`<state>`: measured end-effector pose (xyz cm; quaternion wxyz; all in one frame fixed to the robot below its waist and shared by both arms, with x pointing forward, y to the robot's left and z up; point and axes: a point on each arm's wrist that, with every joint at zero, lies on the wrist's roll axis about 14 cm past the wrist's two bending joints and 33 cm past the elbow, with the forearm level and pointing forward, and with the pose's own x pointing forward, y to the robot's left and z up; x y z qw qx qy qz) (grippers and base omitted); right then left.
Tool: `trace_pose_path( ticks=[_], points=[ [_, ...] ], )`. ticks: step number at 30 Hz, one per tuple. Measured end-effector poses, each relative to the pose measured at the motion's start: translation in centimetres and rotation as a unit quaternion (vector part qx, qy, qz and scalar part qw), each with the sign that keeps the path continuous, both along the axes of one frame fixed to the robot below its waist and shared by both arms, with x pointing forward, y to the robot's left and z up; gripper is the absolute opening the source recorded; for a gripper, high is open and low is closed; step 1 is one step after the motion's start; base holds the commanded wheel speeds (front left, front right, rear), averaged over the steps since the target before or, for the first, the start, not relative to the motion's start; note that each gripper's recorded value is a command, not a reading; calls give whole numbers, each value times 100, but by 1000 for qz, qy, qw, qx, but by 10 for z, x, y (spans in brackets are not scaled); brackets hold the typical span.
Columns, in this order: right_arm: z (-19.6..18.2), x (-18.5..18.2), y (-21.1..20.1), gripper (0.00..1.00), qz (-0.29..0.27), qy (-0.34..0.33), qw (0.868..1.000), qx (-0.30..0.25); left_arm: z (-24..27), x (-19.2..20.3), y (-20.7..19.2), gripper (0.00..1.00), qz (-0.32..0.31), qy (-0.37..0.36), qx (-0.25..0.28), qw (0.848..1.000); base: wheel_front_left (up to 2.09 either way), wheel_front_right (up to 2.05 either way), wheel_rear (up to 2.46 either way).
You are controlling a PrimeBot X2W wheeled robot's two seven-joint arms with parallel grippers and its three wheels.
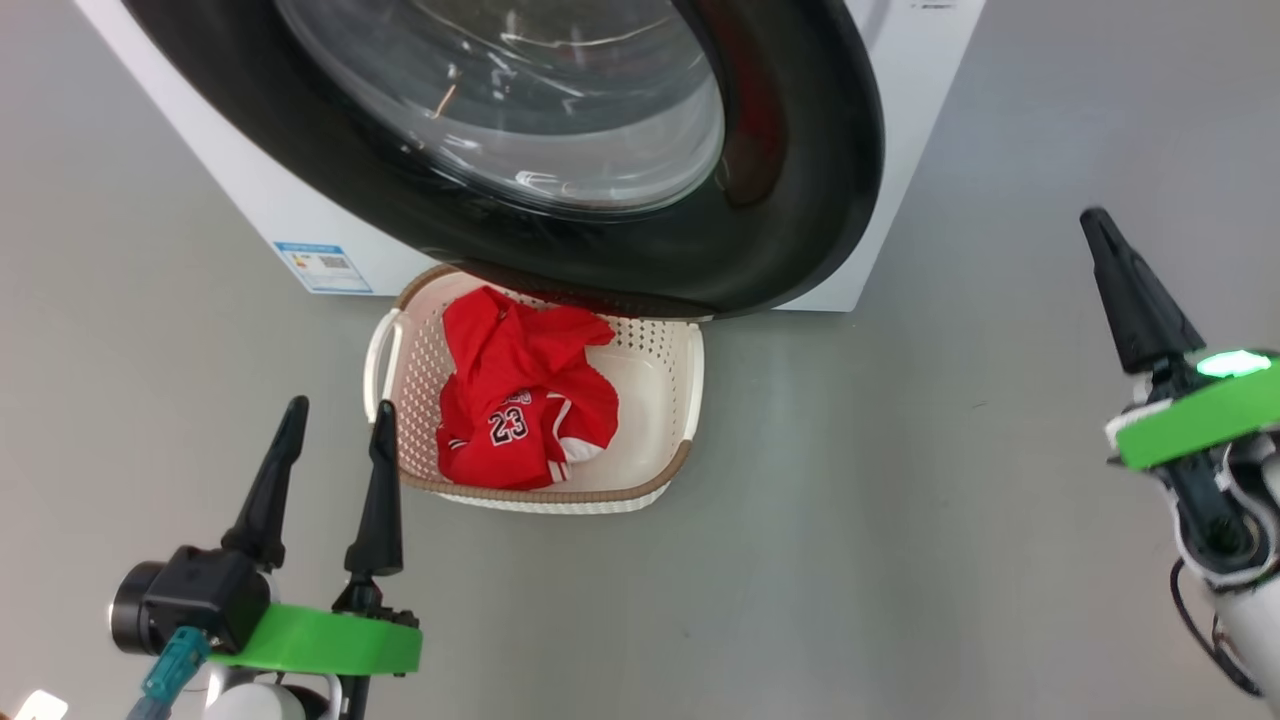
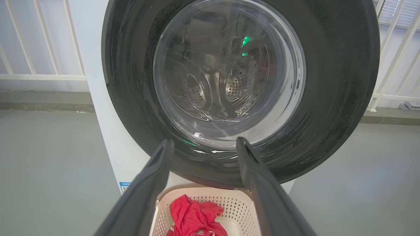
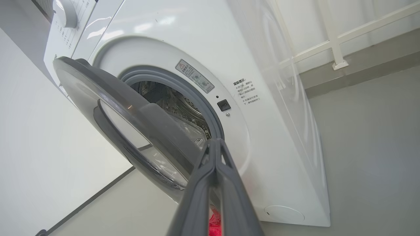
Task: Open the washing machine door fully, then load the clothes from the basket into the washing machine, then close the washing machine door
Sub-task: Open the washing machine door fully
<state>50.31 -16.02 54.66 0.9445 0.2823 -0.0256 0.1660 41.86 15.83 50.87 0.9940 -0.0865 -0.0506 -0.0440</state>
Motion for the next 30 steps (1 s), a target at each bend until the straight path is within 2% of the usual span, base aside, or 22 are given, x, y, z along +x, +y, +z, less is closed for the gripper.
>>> trace_pose_path(
  ticks=[7, 13, 20, 30],
  points=[
    [6, 29, 17, 0, 54, 68, 993, 76, -5, -1, 7, 100, 10, 8, 1, 1000, 0, 0, 0],
    [6, 51, 29, 0, 92, 119, 980, 128, -10, 0, 11, 100, 17, 14, 1, 1000, 0, 0, 0],
    [8, 74, 40, 0, 125, 158, 967, 158, -11, 5, 16, 100, 24, 14, 3, 1000, 0, 0, 0],
    [16, 93, 69, 0, 186, 198, 939, 210, -12, 7, 24, 100, 38, 17, 4, 999, 0, 0, 0]
  ],
)
